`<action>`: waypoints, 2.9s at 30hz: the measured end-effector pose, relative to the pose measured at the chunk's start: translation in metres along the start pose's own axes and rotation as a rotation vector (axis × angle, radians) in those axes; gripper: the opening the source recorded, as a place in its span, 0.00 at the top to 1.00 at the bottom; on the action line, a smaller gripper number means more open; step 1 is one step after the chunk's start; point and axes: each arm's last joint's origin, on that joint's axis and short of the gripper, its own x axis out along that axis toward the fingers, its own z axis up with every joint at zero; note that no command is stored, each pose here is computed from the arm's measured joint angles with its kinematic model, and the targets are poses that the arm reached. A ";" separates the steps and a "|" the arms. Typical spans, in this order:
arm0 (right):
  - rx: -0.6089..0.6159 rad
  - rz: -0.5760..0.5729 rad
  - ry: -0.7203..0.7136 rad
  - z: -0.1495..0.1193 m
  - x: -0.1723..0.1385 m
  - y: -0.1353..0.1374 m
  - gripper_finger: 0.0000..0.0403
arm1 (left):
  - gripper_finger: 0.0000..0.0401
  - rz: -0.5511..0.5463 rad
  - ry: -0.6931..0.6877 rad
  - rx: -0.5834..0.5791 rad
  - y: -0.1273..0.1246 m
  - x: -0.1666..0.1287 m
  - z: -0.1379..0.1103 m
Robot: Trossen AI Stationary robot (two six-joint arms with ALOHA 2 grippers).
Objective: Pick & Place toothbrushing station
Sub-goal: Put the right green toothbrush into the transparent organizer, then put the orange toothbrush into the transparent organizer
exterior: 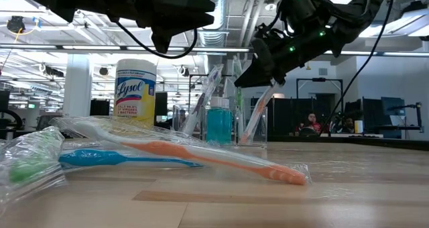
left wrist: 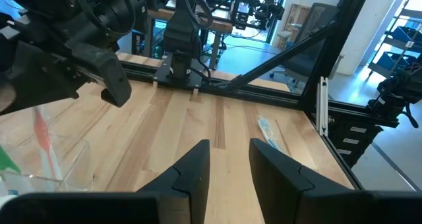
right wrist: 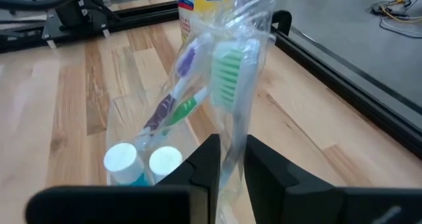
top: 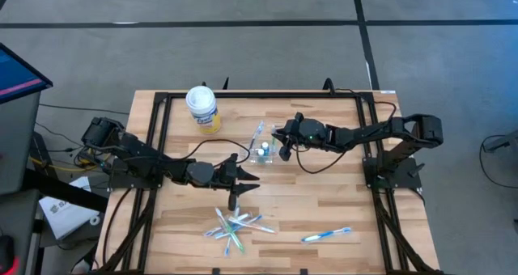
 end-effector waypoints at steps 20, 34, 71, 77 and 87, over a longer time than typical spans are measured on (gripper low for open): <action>-0.044 0.025 0.011 0.007 -0.012 0.000 0.70 | 0.75 0.000 0.001 0.000 0.000 0.000 0.000; -0.036 0.019 -0.010 0.019 -0.028 -0.005 0.42 | 0.75 0.000 0.002 0.000 0.000 0.000 0.000; -0.162 0.408 0.006 0.014 -0.103 0.089 0.53 | 0.75 -0.274 0.193 0.071 -0.051 -0.022 -0.026; -0.174 0.438 0.013 0.010 -0.106 0.097 0.55 | 0.75 -0.228 0.297 0.045 -0.053 -0.027 -0.038; -0.177 0.444 0.012 0.010 -0.107 0.099 0.58 | 0.75 -0.154 0.504 0.014 -0.053 -0.039 -0.059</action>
